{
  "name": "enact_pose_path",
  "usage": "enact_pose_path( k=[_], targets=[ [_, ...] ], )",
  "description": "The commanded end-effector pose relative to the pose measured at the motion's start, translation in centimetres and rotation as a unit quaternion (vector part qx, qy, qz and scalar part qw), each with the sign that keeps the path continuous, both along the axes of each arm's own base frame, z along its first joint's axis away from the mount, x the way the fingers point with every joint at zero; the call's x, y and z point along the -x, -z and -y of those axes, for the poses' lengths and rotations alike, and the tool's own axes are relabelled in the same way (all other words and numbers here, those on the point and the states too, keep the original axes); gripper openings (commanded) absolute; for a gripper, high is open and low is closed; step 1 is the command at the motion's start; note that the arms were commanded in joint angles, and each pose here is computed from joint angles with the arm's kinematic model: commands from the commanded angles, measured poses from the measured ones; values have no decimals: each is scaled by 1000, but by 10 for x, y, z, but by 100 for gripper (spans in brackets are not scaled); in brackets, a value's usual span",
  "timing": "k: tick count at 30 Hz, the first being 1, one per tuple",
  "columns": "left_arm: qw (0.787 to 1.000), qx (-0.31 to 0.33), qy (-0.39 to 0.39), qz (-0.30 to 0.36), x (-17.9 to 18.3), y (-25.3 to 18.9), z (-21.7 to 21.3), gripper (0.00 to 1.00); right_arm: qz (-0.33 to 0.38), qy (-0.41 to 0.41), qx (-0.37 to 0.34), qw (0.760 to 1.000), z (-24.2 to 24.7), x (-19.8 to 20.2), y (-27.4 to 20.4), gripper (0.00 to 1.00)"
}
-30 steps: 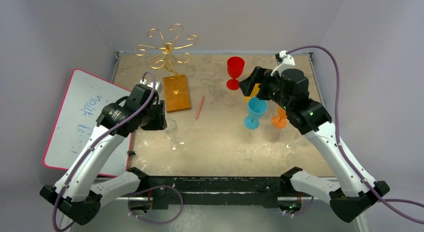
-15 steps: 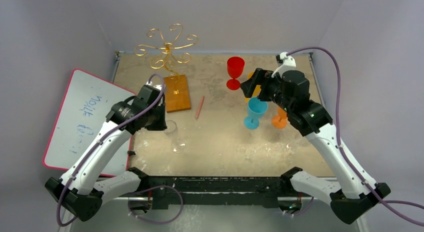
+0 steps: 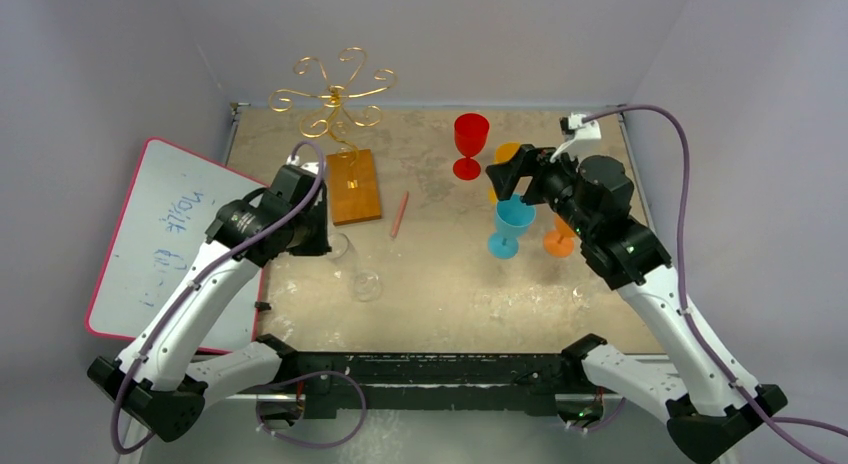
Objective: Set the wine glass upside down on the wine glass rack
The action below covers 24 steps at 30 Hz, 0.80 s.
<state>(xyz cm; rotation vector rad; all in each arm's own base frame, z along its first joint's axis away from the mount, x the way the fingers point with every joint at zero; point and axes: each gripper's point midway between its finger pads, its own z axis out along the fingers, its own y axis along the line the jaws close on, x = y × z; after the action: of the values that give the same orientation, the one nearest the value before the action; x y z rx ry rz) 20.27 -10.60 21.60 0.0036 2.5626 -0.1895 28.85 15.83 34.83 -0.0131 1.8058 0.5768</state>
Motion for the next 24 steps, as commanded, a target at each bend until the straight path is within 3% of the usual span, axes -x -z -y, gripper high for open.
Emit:
enact_pose_path(
  k=[1, 6, 14, 21, 24],
  targets=[
    [999, 10, -5, 49, -7, -30, -3, 0, 86, -79, 11, 993, -24, 1, -27, 87],
    [997, 25, 1, 66, -6, -47, 0, 0, 158, -145, 33, 976, -43, 6, -43, 82],
    [995, 44, 4, 94, -1, -72, -1, 0, 212, -246, 113, 939, -79, 10, -24, 77],
    [990, 83, 32, 111, 6, -98, 10, 0, 303, -359, 205, 859, -119, 49, -10, 76],
    [986, 104, 53, 121, 7, -105, 18, 0, 362, -422, 249, 793, -132, 78, 1, 75]
  ],
)
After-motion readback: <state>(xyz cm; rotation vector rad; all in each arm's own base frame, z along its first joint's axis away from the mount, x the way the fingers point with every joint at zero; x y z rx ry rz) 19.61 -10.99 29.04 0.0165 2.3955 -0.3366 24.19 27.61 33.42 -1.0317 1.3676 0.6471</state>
